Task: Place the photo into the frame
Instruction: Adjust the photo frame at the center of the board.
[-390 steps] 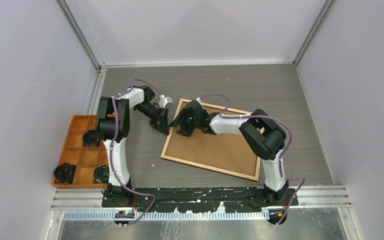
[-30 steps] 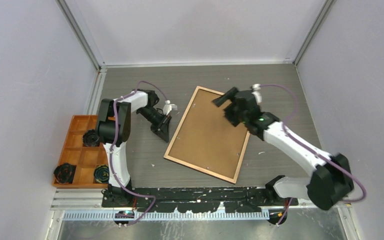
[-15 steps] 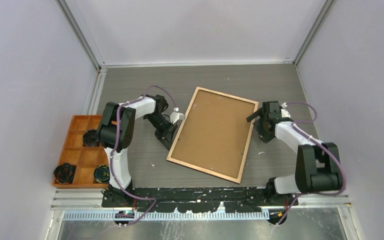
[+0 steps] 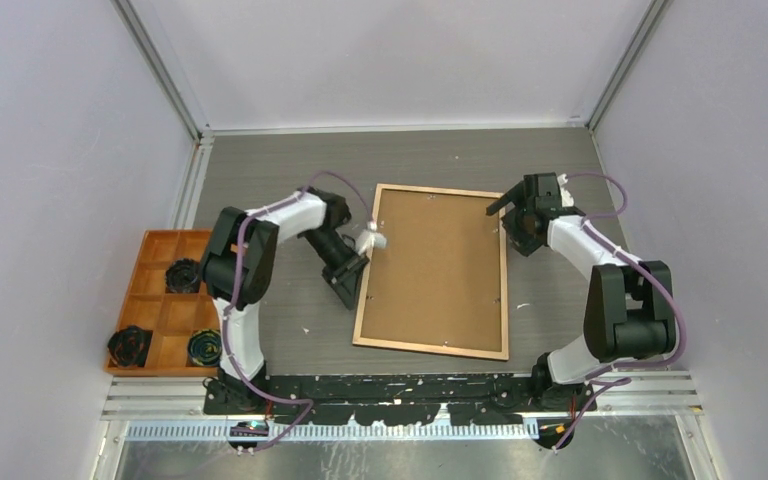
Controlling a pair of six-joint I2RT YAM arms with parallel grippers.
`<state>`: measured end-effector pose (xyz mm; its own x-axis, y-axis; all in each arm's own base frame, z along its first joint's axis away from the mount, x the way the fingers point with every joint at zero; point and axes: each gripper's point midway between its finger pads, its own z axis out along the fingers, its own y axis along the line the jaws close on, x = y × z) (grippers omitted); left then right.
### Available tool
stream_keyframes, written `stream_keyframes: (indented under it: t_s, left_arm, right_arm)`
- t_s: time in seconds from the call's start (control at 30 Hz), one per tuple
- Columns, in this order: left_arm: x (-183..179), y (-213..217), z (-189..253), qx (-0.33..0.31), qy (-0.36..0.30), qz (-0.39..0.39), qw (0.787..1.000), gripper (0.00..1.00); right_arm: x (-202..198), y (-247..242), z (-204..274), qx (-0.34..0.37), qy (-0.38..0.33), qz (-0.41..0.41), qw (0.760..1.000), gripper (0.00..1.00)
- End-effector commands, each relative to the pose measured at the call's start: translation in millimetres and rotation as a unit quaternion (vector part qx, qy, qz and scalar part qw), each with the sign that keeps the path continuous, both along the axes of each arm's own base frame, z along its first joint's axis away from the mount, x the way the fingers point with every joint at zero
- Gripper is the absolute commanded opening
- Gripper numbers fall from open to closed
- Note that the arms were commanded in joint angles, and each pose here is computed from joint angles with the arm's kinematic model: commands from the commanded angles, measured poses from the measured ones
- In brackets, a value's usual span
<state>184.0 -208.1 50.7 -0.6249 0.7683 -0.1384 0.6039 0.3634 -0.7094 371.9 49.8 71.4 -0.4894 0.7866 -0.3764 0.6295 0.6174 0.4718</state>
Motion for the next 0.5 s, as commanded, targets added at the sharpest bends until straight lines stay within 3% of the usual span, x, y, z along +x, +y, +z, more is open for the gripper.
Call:
stream_keyframes:
  t_s: [0.0,0.17,0.27,0.47]
  left_arm:
    - [90,13,46,-0.061,-0.053,0.133,0.988,0.27]
    - [148,3,28,-0.062,-0.01,0.235,0.97,0.36]
    - [159,-11,15,-0.073,0.027,0.257,0.963,0.41]
    - [165,-23,-7,-0.068,0.052,0.273,0.958,0.4]
  right_arm:
    - [22,-9,59,-0.026,-0.072,-0.011,0.997,0.98]
    - [53,67,76,0.054,-0.116,0.066,0.99,0.89]
    - [65,130,71,0.107,-0.114,0.13,0.979,0.82]
    - [80,221,56,0.161,-0.106,0.202,0.96,0.73]
